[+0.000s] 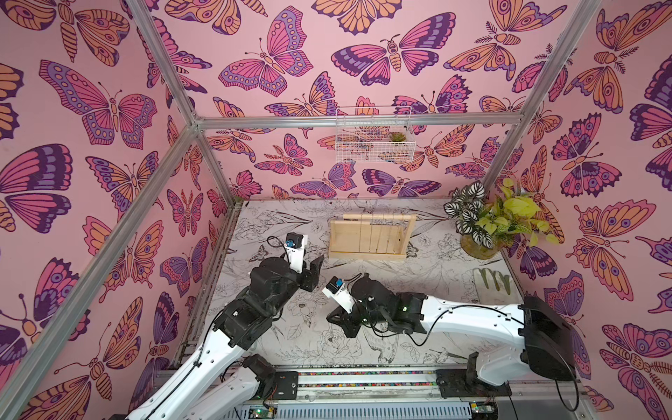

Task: Take the necklace off the jewelry display stand
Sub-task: Place the necklace at the center of the board.

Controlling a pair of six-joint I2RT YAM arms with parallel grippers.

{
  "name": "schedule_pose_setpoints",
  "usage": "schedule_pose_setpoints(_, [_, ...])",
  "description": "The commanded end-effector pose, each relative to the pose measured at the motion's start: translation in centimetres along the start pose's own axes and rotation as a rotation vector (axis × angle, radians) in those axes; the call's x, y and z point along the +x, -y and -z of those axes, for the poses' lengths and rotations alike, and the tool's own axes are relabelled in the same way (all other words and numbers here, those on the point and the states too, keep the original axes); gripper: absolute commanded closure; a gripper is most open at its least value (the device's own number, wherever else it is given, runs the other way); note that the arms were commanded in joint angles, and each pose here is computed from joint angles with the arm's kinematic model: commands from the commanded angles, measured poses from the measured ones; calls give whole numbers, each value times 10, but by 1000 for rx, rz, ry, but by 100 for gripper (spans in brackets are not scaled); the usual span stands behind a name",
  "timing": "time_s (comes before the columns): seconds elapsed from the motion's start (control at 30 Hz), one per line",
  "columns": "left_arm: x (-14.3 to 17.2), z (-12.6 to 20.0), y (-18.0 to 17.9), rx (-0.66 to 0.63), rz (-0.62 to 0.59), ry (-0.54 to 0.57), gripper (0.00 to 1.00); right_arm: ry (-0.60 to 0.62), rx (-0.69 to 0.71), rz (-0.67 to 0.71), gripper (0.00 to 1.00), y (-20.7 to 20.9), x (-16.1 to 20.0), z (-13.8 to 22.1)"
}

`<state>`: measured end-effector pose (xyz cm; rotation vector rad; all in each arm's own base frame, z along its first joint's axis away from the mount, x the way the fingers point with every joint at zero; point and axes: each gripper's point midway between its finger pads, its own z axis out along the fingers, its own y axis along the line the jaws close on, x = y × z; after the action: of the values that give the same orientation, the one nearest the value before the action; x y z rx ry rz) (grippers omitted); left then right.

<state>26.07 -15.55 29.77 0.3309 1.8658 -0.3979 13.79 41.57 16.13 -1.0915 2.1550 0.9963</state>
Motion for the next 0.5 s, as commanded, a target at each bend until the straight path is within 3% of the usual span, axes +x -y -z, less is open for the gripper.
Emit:
schedule_pose_setpoints(0.0, [6,0,0,7,-10,-22,41,28,32,25,100,6,-17,0])
schedule_pose_setpoints(0.47, [10,-14,4,23,-23,-56,40,27,80,8,100,34,-33,-2])
